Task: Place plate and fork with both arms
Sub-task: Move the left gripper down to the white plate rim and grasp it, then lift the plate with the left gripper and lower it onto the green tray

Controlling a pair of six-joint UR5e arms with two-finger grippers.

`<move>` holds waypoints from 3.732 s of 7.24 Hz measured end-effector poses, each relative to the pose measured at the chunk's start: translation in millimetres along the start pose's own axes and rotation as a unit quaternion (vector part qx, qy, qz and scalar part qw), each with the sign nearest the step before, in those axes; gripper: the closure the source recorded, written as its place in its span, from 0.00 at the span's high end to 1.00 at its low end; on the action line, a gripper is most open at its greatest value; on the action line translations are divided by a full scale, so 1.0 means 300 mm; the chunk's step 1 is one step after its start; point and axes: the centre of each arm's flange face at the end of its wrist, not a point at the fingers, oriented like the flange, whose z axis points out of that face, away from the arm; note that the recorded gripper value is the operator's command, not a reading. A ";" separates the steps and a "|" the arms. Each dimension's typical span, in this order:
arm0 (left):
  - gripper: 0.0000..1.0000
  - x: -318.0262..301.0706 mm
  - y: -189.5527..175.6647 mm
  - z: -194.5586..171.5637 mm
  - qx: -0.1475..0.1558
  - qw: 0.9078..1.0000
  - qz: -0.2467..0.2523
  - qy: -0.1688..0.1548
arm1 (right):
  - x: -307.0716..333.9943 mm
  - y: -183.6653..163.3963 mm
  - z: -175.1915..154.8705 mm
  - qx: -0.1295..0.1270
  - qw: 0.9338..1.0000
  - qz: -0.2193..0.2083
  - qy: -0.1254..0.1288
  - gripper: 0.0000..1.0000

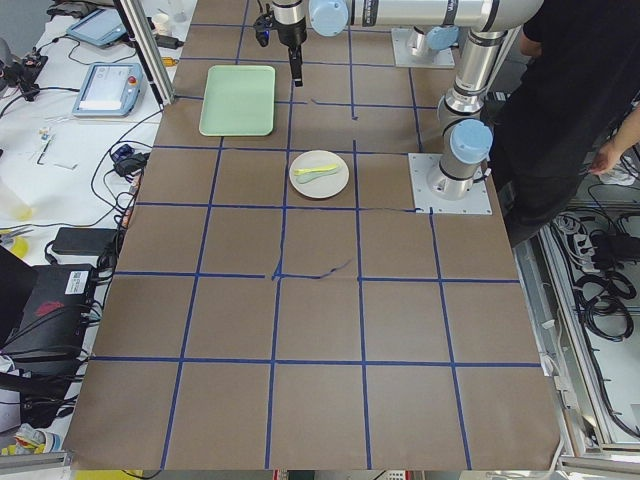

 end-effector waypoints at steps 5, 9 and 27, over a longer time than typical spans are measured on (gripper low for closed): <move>1.00 -0.394 -0.077 0.240 -0.020 0.997 -0.072 0.010 | -0.002 -0.012 0.035 -0.005 1.000 -0.001 0.004 1.00; 0.85 -0.806 -0.018 0.662 -0.048 0.992 -0.104 0.049 | -0.006 -0.018 0.058 -0.011 1.000 0.000 0.002 1.00; 0.00 -0.490 -0.377 0.601 0.000 0.977 -0.035 0.212 | 0.007 -0.024 0.064 -0.011 1.000 -0.007 0.016 1.00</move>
